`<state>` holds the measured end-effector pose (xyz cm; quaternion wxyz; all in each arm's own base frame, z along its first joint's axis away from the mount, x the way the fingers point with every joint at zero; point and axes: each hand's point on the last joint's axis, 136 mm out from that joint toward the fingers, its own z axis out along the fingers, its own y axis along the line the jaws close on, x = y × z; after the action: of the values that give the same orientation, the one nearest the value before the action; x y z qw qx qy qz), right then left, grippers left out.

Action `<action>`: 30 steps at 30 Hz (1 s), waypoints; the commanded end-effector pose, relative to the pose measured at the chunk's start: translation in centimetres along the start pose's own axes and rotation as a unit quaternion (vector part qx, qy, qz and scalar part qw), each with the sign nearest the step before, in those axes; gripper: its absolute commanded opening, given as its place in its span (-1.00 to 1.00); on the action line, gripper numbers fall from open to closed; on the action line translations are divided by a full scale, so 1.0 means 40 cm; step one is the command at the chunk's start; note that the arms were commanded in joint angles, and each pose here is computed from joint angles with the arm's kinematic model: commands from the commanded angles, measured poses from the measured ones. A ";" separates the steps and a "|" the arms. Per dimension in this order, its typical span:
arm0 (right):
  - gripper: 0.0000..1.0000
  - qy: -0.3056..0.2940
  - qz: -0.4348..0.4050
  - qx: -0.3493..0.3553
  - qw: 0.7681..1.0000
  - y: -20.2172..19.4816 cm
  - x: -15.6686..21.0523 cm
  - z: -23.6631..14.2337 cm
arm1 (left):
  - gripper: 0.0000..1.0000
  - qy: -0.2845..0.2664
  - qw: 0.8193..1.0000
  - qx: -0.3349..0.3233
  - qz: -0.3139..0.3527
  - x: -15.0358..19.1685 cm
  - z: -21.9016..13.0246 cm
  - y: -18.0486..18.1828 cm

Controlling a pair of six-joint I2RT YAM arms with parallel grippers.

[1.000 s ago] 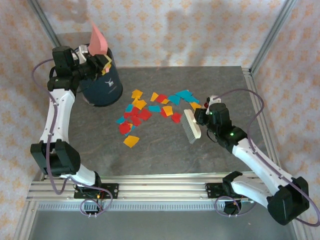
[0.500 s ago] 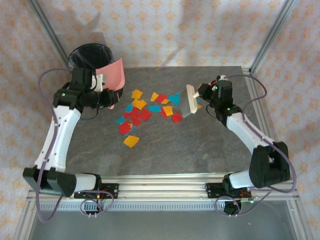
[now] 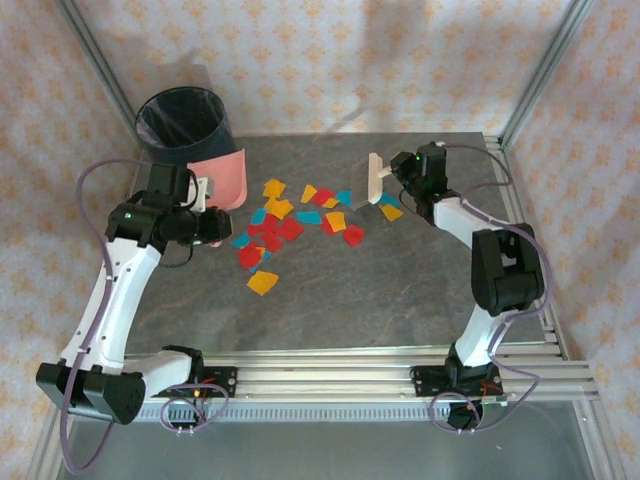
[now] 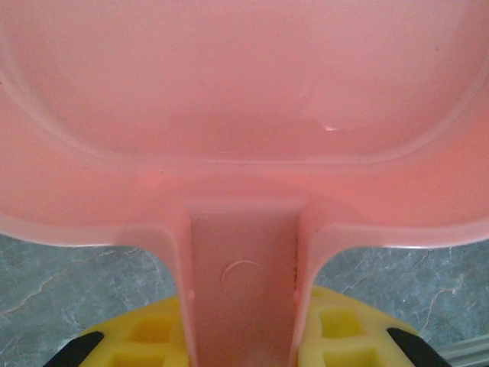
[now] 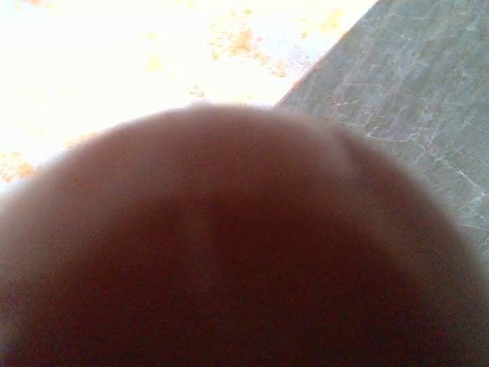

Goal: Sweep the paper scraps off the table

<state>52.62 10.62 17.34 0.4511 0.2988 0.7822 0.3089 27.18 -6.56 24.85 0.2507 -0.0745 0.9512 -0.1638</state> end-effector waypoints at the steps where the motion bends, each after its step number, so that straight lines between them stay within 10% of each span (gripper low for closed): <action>1: -1.00 -0.062 0.039 -0.031 0.997 0.042 -0.070 0.023 | -1.00 0.001 1.000 -0.010 0.012 0.017 -0.003 0.005; 30: -1.00 -0.046 -0.015 0.212 0.976 -0.273 0.118 -0.222 | -1.00 0.047 0.997 0.002 0.054 0.050 0.054 -0.047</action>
<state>43.10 6.47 11.07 0.4242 0.3932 0.7985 0.1669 26.74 -9.17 23.32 0.2195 -0.0301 0.9613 -0.1635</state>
